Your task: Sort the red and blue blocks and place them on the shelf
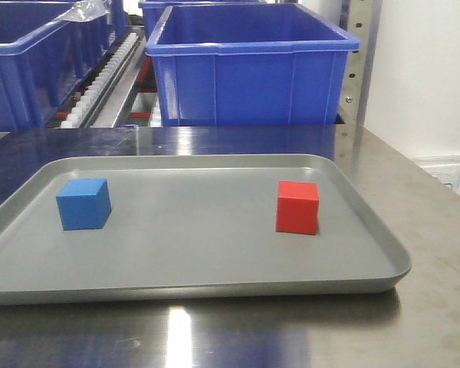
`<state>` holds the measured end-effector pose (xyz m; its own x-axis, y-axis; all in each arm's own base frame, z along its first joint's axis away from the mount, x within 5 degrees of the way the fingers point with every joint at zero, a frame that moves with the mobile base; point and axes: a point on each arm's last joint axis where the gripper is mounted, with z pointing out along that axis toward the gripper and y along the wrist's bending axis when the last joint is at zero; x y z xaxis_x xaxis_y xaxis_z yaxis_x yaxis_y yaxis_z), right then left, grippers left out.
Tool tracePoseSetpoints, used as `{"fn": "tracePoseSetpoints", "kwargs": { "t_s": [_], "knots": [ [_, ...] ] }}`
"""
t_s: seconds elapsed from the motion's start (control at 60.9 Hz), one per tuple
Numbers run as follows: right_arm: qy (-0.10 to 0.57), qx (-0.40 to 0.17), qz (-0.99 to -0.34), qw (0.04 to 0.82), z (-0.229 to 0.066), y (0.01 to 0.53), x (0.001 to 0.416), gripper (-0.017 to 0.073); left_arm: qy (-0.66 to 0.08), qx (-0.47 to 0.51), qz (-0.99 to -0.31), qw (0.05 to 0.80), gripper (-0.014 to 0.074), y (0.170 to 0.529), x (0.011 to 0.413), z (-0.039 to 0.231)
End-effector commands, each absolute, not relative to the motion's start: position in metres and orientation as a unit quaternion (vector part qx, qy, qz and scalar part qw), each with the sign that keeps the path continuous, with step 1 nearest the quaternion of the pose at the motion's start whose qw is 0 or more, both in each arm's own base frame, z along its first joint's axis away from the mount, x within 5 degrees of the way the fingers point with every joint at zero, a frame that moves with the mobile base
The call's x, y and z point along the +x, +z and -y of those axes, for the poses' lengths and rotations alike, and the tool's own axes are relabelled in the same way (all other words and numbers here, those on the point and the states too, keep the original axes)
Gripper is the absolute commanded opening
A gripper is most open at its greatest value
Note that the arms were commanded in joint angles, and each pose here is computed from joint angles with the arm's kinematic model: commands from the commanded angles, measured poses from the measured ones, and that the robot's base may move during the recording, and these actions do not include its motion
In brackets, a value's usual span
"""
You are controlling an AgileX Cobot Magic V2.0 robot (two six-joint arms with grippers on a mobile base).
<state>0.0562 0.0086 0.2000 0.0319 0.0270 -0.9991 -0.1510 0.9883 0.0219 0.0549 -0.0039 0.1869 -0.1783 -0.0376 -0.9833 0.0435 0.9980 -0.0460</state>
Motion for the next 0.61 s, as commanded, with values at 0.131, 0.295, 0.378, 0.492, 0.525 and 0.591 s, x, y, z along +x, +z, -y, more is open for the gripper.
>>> {"fn": "tracePoseSetpoints", "kwargs": {
  "t_s": [0.131,0.295,0.378,0.492,0.525,0.591],
  "knots": [
    [0.065,-0.043,-0.643,0.762,-0.0079,0.2176,0.0523,0.0055,-0.034,-0.005,-0.742,0.669,0.0123,0.1871,0.0556,0.0031],
    [0.065,-0.043,-0.643,0.762,-0.0079,0.2176,0.0523,0.0055,-0.034,-0.005,-0.742,0.669,0.0123,0.1871,0.0556,0.0031],
    [0.065,-0.043,-0.643,0.762,-0.0079,0.2176,0.0523,0.0055,-0.034,-0.005,-0.742,0.669,0.0123,0.1871,0.0556,0.0031],
    [0.065,-0.043,-0.643,0.762,-0.0079,0.2176,0.0523,0.0055,-0.034,-0.005,-0.742,0.669,0.0123,0.1871,0.0556,0.0031],
    [0.065,-0.043,-0.643,0.762,-0.0079,0.2176,0.0523,0.0055,-0.034,-0.005,-0.742,0.669,0.0123,0.1871,0.0556,0.0031],
    [0.065,-0.043,-0.643,0.762,-0.0079,0.2176,0.0523,0.0055,-0.034,-0.005,-0.742,0.669,0.0123,0.1871,0.0556,0.0031]
  ]
}}
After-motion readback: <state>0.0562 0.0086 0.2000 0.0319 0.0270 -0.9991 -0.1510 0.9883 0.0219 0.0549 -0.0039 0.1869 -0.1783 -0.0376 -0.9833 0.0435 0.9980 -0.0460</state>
